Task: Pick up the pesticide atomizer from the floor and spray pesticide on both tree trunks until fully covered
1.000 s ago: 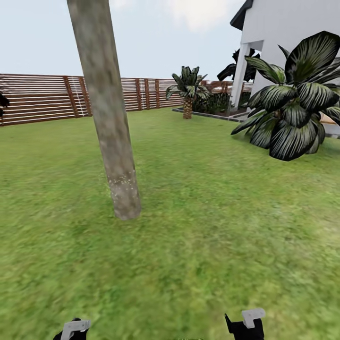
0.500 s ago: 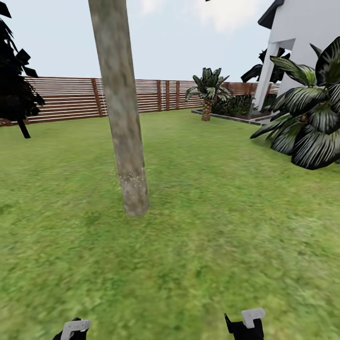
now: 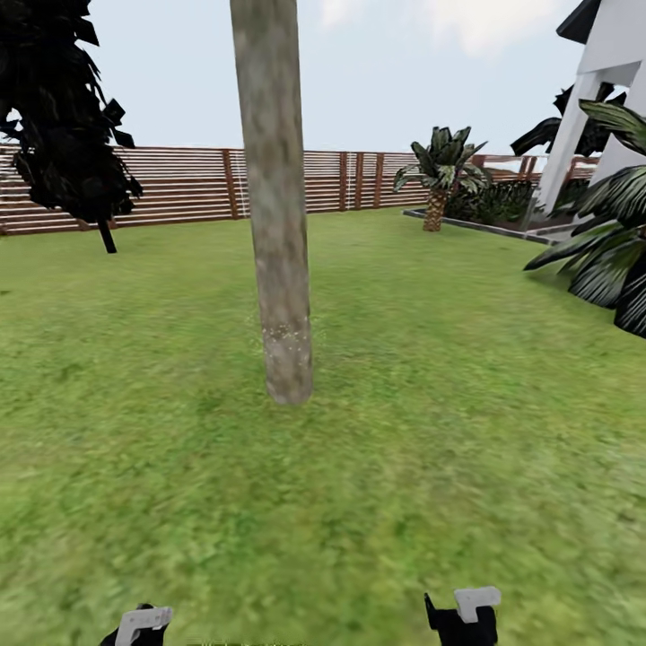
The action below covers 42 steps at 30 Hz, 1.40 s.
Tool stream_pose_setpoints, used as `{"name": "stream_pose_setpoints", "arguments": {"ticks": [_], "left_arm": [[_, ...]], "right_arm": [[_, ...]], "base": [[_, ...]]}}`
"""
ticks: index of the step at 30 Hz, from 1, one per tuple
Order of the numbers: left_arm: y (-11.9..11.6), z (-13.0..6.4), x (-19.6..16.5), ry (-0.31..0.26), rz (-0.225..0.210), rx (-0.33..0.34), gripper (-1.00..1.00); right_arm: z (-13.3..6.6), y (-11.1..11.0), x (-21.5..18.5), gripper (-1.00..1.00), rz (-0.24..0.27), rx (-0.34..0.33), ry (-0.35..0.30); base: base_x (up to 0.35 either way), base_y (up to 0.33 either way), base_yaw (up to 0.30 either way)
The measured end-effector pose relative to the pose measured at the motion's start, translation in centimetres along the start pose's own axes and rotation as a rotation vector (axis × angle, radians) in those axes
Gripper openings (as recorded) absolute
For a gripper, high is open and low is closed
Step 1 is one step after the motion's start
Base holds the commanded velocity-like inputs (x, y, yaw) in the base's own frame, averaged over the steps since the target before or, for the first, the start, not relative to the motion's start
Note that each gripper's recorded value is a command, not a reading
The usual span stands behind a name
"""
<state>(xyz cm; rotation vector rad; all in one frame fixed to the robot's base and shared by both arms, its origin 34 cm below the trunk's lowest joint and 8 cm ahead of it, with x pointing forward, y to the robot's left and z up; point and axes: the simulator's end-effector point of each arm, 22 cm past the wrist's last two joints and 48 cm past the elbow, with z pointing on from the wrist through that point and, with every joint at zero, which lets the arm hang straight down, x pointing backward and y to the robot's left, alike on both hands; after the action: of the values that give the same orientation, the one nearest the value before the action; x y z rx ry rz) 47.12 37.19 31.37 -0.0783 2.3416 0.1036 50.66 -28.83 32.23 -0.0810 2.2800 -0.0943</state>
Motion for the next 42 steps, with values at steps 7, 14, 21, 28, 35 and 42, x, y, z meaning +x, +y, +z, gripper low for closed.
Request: {"name": "stream_pose_setpoints", "arguments": {"ticks": [7, 14, 21, 28, 35, 42], "left_arm": [[0.01, 0.00, 0.29, 0.005, 0.000, -0.001, -1.00], [0.01, 0.02, 0.46, 0.009, 0.000, -0.001, -1.00], [0.52, 0.01, 0.35, 0.003, -0.033, -0.024, -1.00], [0.57, 0.01, 0.40, 0.005, -0.036, -0.026, -1.00], [0.53, 0.02, 0.49, 0.007, -0.034, -0.024, -1.00], [0.36, 0.06, 0.64, 0.011, -0.026, -0.015, -1.00]], "right_arm": [[0.02, 0.44, 0.25, 1.00, 0.000, -0.002, 0.005], [0.03, 0.45, 0.43, 1.00, 0.000, -0.003, 0.009], [0.03, 0.43, 0.43, 1.00, 0.000, -0.002, 0.009], [0.03, 0.44, 0.44, 1.00, 0.000, -0.002, 0.009], [0.04, 0.45, 0.55, 1.00, 0.000, -0.002, 0.011], [0.05, 0.49, 0.77, 1.00, -0.002, -0.003, 0.016]], "base": [[0.000, -0.134, 0.269], [0.000, -0.266, 0.272], [0.000, -0.241, 0.276], [0.000, -0.008, 0.276], [0.000, 0.000, 0.276], [0.000, 0.000, 0.276]]}}
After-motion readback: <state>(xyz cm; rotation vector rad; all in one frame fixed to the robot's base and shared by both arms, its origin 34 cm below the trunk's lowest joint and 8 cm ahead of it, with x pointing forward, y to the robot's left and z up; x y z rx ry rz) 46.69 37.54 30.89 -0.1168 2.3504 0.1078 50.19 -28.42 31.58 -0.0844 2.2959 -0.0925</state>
